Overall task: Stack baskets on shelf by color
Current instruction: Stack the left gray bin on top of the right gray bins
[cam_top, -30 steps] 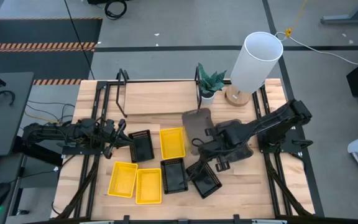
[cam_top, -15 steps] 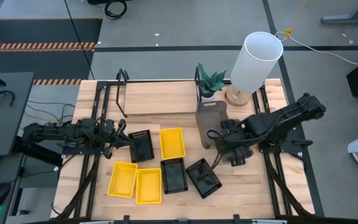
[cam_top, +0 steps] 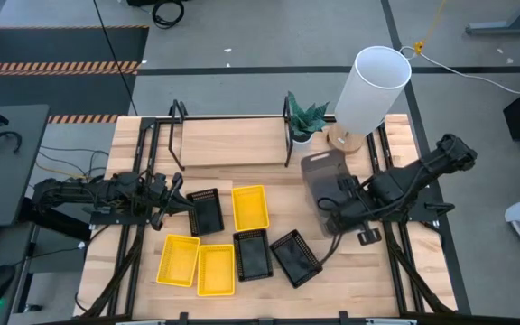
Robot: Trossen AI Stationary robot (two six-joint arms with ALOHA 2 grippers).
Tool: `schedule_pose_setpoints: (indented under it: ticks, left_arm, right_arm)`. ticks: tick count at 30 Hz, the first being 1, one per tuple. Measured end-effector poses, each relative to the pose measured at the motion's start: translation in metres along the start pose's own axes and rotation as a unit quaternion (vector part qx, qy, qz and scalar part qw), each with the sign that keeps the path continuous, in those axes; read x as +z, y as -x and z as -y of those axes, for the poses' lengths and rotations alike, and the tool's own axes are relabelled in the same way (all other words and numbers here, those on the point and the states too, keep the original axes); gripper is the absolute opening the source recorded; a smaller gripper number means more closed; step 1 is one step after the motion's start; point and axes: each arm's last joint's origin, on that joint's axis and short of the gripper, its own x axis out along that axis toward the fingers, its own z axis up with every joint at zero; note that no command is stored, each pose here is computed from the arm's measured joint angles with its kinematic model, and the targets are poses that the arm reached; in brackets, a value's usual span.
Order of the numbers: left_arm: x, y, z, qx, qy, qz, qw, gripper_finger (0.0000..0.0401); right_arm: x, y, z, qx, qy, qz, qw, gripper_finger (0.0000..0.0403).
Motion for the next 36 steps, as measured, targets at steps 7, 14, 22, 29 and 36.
schedule_pose_setpoints:
  ticks: [7, 14, 22, 29, 36]
  left_arm:
    - [0.000, 0.000, 0.000, 0.000, 0.000, 0.000, 1.000, 0.0035]
    - [0.000, 0.000, 0.000, 0.000, 0.000, 0.000, 1.000, 0.0028]
    - [0.000, 0.000, 0.000, 0.000, 0.000, 0.000, 1.000, 0.0038]
    - [0.000, 0.000, 0.000, 0.000, 0.000, 0.000, 1.000, 0.0034]
    - [0.000, 0.000, 0.000, 0.000, 0.000, 0.000, 1.000, 0.0031]
  right_arm:
    - [-0.012, 0.008, -0.009, 0.005, -0.003, 0.008, 1.000, 0.0011]
    - [-0.026, 0.013, -0.023, 0.013, -0.005, 0.019, 1.000, 0.0011]
    - [-0.034, 0.005, -0.037, 0.011, -0.002, 0.005, 1.000, 0.0011]
    - [-0.038, -0.006, -0.043, -0.016, -0.009, -0.003, 1.000, 0.0011]
    - [-0.039, -0.017, -0.047, -0.031, -0.005, 0.000, 1.000, 0.0011]
